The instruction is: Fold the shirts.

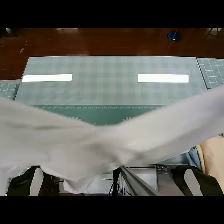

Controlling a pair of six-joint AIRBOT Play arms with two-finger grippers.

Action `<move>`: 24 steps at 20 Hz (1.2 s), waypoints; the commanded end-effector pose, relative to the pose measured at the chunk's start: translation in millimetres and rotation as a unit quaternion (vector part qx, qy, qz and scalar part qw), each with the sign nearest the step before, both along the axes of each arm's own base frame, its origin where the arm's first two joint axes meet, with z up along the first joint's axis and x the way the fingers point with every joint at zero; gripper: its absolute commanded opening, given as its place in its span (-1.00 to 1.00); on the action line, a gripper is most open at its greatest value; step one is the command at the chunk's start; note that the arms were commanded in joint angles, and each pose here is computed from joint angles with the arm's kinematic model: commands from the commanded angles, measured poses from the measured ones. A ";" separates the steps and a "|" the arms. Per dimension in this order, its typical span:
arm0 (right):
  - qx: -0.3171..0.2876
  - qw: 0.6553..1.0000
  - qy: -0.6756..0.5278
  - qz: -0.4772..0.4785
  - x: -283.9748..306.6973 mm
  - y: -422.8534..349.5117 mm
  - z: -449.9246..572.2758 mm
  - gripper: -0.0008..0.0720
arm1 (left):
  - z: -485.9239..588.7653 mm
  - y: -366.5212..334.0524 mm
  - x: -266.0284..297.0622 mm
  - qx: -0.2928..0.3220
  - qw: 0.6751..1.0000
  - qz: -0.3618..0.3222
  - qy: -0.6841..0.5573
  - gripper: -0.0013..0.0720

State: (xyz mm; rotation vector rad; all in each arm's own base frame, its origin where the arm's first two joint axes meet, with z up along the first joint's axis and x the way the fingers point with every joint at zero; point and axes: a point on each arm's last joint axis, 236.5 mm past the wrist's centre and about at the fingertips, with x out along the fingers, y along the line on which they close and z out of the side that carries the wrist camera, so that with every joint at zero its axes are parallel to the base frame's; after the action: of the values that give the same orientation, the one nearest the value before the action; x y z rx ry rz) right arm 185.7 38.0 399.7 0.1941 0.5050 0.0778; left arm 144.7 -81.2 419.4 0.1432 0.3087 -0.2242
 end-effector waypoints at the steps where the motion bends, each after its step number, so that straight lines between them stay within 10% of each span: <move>1: 0.005 0.991 0.134 -0.031 23.5 -36.7 -81.1 -0.93 | -84.5 19.6 44.6 -0.069 0.988 0.000 0.137 -0.90; 6: 0.101 0.974 0.204 -0.009 122.3 -49.2 -172.5 -0.93 | -181.7 10.0 144.8 -0.218 0.950 -0.064 0.214 -0.90; 14: 0.100 0.980 0.173 0.027 276.2 -22.0 -254.8 -0.93 | -264.1 -10.0 304.1 -0.201 0.954 -0.076 0.207 -0.90; 24: 0.089 0.981 0.172 -0.013 353.1 -50.2 -356.6 -0.93 | -367.0 19.2 373.4 -0.157 0.960 -0.033 0.229 -0.89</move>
State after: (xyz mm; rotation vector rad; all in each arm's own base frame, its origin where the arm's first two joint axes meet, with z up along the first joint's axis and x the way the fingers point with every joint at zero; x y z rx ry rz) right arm 517.5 -2.7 60.8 0.3963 0.8843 0.0973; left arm 500.4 -72.9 72.2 -0.2546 0.7419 -0.4100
